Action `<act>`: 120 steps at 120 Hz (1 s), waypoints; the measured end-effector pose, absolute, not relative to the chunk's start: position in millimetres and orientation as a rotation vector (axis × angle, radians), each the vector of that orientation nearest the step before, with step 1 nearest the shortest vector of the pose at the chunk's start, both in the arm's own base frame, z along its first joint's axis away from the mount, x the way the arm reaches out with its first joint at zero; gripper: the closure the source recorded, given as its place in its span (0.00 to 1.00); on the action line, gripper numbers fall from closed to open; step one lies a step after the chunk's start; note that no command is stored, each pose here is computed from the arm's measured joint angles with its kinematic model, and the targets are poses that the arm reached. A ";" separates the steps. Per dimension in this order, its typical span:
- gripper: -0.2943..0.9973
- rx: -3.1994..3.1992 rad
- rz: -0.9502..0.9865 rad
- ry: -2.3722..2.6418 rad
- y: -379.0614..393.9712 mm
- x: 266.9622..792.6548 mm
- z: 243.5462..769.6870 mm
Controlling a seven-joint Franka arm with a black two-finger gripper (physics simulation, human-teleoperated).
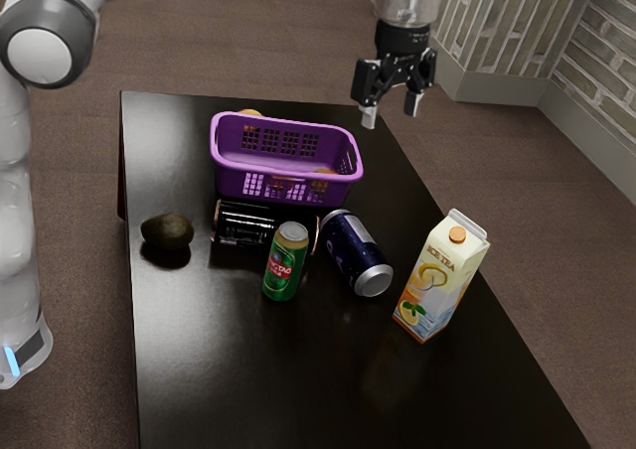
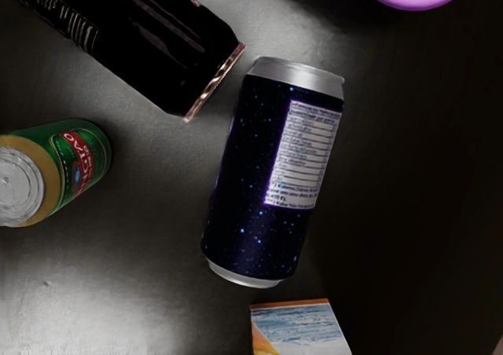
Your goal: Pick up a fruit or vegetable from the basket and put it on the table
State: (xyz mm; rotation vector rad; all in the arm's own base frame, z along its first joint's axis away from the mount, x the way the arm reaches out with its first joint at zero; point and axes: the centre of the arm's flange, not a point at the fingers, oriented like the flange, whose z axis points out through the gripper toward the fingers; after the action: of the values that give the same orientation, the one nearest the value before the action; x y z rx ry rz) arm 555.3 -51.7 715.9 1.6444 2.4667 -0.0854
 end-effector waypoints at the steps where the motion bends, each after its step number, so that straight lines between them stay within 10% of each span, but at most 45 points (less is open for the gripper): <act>1: 0.23 1.642 -0.086 2.470 -52.6 554.6 716.3; 35: 0.23 1.432 -0.108 2.685 -22.9 421.1 664.5; 120: 0.23 1.012 -0.319 2.823 204.0 460.3 554.8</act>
State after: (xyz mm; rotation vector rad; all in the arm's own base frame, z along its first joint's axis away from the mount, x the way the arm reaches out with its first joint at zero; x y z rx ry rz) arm 460.3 204.0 554.8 1.0118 2.8232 -0.3185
